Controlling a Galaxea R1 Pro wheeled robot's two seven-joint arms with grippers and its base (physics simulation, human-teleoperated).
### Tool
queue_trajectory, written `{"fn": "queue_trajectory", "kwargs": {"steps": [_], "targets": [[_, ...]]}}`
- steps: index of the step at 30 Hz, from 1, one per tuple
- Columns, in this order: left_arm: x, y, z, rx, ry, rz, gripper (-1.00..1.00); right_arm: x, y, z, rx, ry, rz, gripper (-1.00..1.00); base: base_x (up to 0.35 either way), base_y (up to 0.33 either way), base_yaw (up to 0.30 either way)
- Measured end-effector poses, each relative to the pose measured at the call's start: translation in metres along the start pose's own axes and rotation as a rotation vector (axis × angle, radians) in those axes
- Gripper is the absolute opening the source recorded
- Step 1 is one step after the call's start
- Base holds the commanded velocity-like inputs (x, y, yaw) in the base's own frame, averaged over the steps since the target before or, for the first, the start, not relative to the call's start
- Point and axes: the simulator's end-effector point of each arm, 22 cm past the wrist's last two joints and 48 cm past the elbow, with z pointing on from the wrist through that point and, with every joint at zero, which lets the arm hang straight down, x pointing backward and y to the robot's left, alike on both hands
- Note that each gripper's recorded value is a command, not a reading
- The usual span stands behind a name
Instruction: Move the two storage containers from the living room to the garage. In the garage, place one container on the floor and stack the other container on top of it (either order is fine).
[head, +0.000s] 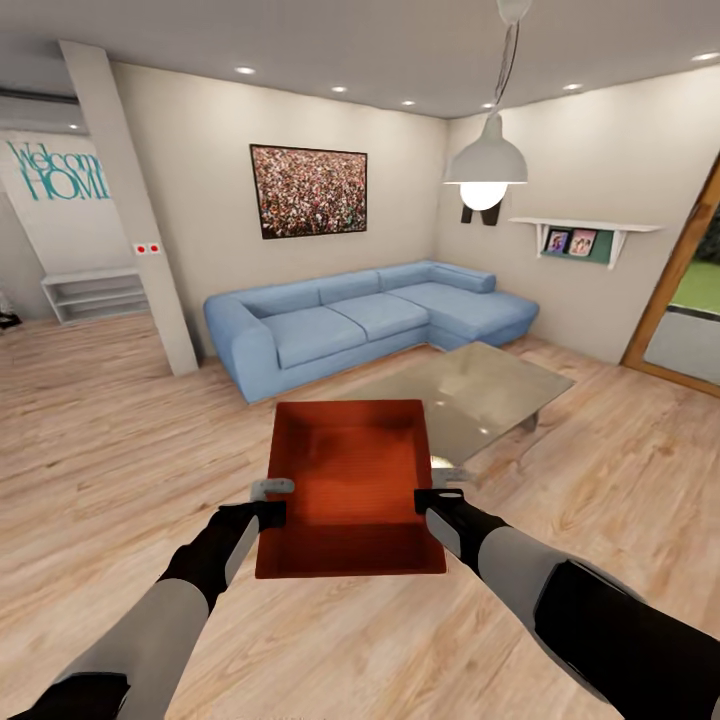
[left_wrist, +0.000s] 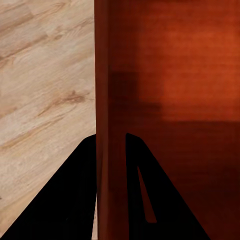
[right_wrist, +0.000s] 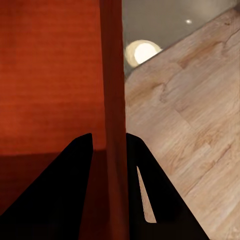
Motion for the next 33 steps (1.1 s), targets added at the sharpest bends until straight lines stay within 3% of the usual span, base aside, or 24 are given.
{"fn": "queue_trajectory", "kwargs": {"steps": [33], "targets": [[0.0005, -0.0005, 0.0001, 0.000, 0.001, 0.001, -1.00, 0.0003, -0.0005, 0.0001, 0.000, 0.001, -0.001, -1.00, 0.000, 0.000, 0.271]]}}
